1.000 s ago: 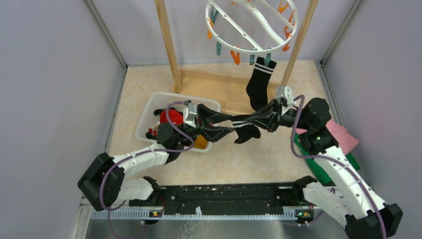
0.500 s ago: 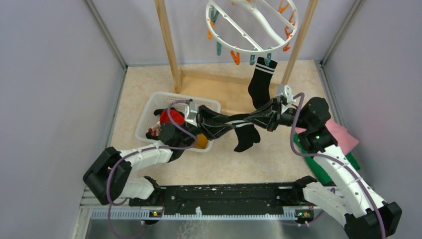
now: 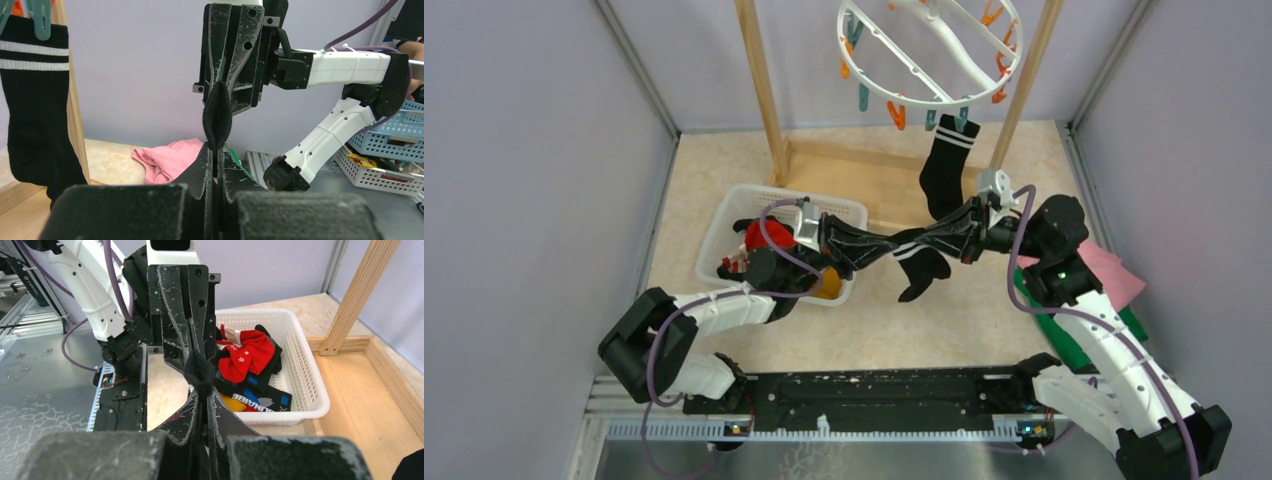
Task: Clip the socks to the hanger
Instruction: Pick up the sock from the bin.
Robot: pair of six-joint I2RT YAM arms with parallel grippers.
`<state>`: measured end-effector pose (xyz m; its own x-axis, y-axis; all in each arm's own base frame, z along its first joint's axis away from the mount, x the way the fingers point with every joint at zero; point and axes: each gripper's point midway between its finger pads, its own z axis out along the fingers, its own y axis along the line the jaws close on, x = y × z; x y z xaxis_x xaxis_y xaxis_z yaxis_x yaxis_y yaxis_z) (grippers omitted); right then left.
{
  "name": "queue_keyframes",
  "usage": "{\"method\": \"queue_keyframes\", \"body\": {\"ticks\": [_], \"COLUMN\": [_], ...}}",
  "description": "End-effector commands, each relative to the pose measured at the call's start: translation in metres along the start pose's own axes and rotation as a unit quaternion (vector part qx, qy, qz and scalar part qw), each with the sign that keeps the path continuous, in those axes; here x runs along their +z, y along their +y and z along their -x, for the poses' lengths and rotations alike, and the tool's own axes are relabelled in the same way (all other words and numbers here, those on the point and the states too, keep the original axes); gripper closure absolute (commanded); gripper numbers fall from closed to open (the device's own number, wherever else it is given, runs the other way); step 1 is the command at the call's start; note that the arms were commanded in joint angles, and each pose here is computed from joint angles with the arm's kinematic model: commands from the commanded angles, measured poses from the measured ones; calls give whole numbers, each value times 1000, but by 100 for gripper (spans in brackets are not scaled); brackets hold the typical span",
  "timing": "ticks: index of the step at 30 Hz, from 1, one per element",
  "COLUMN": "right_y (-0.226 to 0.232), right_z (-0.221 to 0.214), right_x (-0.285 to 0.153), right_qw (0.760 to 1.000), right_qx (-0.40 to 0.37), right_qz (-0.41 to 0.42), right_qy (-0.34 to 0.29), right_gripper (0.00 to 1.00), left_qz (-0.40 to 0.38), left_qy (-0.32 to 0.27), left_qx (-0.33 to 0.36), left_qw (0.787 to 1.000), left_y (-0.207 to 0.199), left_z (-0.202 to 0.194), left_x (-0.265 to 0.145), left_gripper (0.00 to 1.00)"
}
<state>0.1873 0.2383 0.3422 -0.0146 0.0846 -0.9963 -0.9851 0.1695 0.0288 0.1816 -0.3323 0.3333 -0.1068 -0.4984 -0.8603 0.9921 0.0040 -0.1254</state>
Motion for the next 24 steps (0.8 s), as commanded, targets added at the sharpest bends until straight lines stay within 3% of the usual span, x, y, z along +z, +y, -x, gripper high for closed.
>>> {"method": "queue_keyframes", "body": {"ticks": [1,4,11,19,24], "right_y": [-3,-3,-10,-44,-70], "right_z": [13,13,16,42,52], "right_x": [0,0,-8,-21,-20], "right_qw": [1000,1000,998,980,967], "right_qx": [-18,-19,-48,-126,-163], "right_qz": [-5,-7,-40,-147,-188], "right_qy": [-15,-14,-6,-46,-53], "right_gripper": [100,100,60,28,22], "left_qz": [-39,-29,14,30,29], "left_qy": [-44,-40,40,80,90], "left_qx": [42,55,113,170,175], "left_qw": [997,997,993,982,980], "left_y": [-15,-11,8,17,21], "left_z": [26,25,12,12,9], "left_x": [7,4,0,-6,-5], "left_gripper": [100,100,100,100,100]}}
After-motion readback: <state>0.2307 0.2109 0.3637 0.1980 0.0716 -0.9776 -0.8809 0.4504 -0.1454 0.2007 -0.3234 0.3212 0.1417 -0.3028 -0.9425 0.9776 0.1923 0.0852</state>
